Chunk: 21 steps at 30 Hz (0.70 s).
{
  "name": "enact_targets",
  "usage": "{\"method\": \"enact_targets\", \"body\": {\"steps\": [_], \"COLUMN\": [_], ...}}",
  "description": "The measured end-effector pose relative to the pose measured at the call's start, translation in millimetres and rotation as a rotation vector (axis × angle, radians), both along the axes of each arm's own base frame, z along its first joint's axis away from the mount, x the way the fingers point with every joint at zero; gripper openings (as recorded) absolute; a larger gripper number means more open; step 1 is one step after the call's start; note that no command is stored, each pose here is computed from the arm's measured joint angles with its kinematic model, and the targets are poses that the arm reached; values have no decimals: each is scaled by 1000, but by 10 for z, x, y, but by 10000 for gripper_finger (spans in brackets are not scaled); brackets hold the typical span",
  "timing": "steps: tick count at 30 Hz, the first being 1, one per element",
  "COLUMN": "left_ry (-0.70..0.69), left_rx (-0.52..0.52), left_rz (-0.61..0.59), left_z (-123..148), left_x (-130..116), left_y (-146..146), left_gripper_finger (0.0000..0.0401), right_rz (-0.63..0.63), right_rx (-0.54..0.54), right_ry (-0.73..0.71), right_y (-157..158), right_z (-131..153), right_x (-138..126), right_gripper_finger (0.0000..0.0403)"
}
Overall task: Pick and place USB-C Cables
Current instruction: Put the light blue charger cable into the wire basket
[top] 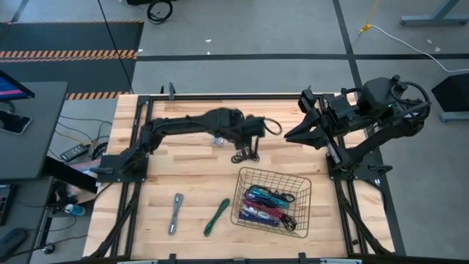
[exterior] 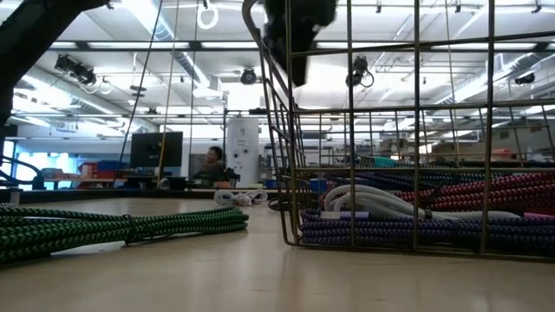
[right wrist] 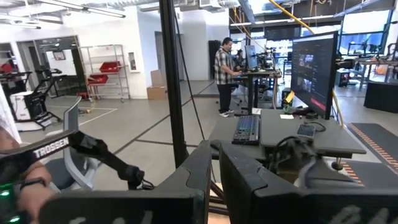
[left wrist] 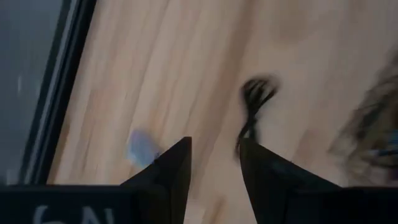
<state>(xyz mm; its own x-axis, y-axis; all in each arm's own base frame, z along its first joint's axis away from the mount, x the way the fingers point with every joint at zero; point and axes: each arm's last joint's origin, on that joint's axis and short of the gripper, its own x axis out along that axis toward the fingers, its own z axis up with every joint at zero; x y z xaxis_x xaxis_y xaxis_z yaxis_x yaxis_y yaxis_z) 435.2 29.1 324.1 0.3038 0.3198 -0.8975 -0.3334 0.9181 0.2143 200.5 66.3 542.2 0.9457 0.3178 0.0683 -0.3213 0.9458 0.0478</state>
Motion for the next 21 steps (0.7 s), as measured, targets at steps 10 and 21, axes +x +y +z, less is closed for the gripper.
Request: {"method": "enact_targets", "body": {"steps": [10, 21], "left_ry": [188, 533], "left_rx": [-87, -128], "left_rz": [236, 258], "left_z": [-314, -1190], "left_x": [-164, -413], "left_y": [410, 421], "left_gripper_finger": [142, 142], "right_rz": [26, 77], "right_rx": [-18, -33], "right_ry": [33, 71], "right_y": [8, 22], "right_z": [-35, -76], "right_x": [-1, -6], "right_gripper_finger": [39, 39]}}
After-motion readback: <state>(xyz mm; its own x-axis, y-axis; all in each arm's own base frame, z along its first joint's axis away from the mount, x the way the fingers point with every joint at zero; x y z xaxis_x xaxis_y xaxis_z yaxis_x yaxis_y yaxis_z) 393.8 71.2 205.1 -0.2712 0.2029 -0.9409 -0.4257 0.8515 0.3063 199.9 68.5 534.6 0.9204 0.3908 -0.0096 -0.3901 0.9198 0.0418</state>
